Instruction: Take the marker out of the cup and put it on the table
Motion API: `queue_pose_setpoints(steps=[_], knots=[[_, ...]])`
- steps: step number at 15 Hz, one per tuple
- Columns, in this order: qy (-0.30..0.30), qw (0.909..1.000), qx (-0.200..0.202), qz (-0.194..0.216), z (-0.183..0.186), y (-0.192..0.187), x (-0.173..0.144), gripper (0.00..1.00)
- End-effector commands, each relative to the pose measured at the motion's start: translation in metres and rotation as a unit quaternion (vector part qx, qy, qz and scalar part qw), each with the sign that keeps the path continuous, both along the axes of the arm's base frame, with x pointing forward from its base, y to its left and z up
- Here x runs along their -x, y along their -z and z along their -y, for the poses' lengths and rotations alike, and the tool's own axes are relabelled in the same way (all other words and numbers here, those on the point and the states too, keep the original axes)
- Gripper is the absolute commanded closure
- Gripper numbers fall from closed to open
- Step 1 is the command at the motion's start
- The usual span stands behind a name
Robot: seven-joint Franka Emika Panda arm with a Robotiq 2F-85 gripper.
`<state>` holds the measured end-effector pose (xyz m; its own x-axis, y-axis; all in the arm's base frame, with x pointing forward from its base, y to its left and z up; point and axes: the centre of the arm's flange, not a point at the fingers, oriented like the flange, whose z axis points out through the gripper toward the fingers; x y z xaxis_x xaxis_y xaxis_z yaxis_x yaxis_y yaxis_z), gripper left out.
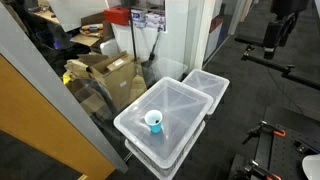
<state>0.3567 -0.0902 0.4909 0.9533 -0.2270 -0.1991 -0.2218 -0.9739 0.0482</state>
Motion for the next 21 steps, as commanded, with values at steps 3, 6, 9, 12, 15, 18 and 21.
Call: queue_pose_setpoints(steps=[3,6,9,12,15,18,21], knots=[[0.0,1.0,0.0,0.0,0.0,0.0,0.0,0.0],[0.0,1.0,0.0,0.0,0.0,0.0,0.0,0.0],[-0.007,0.9999,0.007,0.009,-0.001,-0.002,-0.004,0.0],[-0.01,0.9996,0.01,0.023,0.002,-0.006,-0.015,0.0],[-0.009,0.999,0.018,0.039,0.001,-0.007,-0.032,0.0],[-0.015,0.998,0.026,0.056,-0.003,-0.007,-0.053,0.0],[-0.025,0.9968,0.029,0.07,-0.01,-0.005,-0.074,0.0]])
